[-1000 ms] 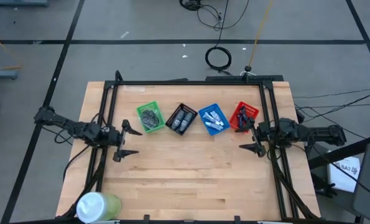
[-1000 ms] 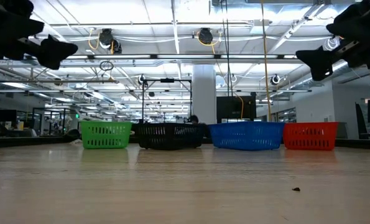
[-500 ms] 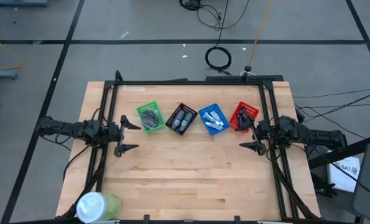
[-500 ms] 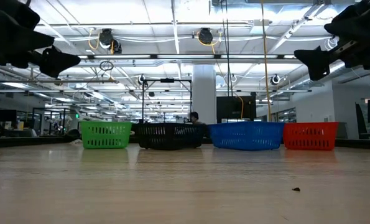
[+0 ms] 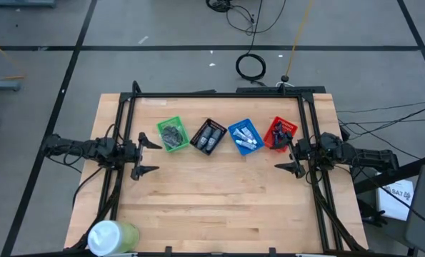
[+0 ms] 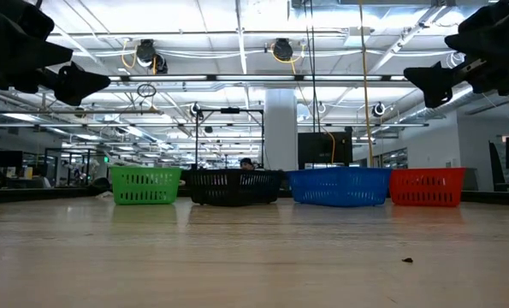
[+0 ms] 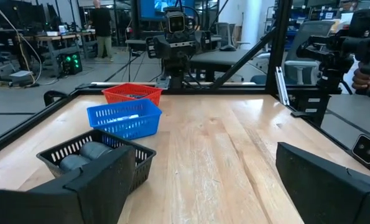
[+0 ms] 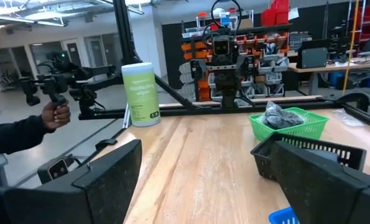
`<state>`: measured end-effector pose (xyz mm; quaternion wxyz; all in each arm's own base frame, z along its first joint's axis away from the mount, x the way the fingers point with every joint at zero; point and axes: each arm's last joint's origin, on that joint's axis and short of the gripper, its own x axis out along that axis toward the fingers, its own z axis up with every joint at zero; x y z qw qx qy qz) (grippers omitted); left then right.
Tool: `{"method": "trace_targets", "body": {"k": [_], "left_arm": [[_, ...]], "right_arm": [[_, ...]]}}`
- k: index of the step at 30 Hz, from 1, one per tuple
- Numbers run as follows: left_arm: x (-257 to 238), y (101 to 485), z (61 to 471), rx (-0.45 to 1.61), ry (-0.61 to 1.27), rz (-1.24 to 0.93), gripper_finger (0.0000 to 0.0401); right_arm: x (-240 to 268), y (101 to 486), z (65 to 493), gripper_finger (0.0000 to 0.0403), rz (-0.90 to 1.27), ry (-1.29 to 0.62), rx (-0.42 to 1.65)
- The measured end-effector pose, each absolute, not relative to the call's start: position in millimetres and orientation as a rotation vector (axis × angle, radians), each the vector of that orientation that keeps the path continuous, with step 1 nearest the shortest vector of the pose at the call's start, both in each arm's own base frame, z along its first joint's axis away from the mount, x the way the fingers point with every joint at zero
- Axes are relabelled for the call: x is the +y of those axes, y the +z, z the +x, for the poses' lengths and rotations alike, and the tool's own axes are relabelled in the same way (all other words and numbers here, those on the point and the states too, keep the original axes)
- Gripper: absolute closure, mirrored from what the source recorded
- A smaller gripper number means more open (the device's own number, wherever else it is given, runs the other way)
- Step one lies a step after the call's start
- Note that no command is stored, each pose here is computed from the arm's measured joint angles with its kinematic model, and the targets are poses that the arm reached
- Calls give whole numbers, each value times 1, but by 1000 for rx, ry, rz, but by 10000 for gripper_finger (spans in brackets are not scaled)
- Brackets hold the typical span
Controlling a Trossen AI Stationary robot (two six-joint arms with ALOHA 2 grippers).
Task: Pick & Place Travel size toiletries
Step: Return to Home Position
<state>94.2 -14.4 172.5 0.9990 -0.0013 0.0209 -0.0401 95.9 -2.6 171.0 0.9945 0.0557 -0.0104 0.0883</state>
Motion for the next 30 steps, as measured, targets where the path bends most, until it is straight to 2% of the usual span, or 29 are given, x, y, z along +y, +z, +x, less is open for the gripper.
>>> {"method": "trace_targets", "body": {"k": [7,17,23,30], "left_arm": [[-14,172,94,43,-75,-2,19],[-14,172,94,43,-69,-4,36],[-14,172,94,44,-69,-5,27],[-14,172,94,44,-69,-6,22]], "right_arm": [[-6,172,97,57,157,46,-52],[-7,171,97,57,156,20,-34],[-3,183,95,57,140,92,-164],[-3,176,97,57,168,28,-95]]}}
